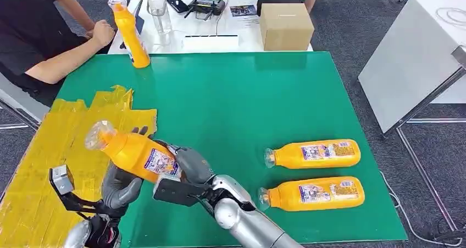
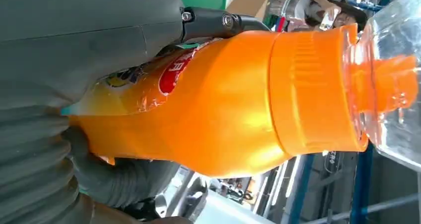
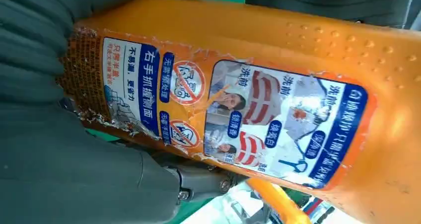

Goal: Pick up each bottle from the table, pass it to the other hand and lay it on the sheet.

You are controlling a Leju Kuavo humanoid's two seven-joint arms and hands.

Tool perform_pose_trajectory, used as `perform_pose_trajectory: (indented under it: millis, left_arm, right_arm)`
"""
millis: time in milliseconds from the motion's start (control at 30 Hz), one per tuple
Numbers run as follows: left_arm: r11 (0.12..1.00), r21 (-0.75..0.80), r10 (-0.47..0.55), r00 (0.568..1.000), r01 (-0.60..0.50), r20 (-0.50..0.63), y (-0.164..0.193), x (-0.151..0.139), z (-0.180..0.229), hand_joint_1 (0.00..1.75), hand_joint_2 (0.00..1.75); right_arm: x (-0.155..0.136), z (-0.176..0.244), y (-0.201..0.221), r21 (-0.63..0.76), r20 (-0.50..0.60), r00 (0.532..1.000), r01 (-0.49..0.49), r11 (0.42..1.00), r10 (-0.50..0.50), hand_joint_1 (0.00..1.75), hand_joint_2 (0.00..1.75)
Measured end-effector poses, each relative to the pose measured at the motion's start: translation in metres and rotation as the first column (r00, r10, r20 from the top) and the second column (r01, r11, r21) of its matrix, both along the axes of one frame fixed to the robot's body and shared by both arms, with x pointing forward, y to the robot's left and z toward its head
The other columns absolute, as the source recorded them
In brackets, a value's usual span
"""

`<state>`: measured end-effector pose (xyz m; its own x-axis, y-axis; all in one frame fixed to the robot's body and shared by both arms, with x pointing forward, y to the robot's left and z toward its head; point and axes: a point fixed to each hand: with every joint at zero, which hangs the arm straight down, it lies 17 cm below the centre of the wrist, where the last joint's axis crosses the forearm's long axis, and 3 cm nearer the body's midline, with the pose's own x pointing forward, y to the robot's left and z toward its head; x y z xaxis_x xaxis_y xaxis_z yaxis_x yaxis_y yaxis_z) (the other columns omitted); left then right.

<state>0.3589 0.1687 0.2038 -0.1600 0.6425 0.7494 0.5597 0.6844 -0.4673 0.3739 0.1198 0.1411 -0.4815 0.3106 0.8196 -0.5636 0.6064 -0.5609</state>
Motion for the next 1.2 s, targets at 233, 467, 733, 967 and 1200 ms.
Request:
perform_pose_trajectory:
  millis: [233,467,733,967,1200]
  left_arm:
    - [0.985,0.141,0.099,0.995,-0.100,0.010,0.002,0.009,-0.013,0.26,1.75]
    - [0.978,0.169,0.122,0.992,-0.125,0.024,0.003,0.013,-0.012,1.75,1.75]
    - [0.974,0.181,0.134,0.990,-0.138,0.034,0.004,0.015,-0.011,1.75,1.75]
    - [0.974,0.180,0.134,0.990,-0.139,0.039,0.004,0.015,-0.010,1.75,1.75]
    - [0.972,0.185,0.135,0.990,-0.142,0.047,0.003,0.014,-0.010,1.75,1.75]
  right_arm:
    - [-0.003,-0.004,0.005,-0.011,-0.009,1.000,-0.002,1.000,0.002,1.75,1.75]
    - [-0.007,-0.007,0.009,-0.019,-0.008,1.000,-0.009,1.000,0.009,1.75,1.75]
    - [-0.007,-0.010,0.009,-0.025,-0.010,1.000,-0.006,1.000,0.006,1.75,1.75]
    - [-0.005,-0.012,0.007,-0.029,-0.004,1.000,0.005,1.000,-0.005,1.75,1.75]
    - [-0.001,-0.013,0.002,-0.037,0.015,0.999,0.029,0.999,-0.028,1.75,1.75]
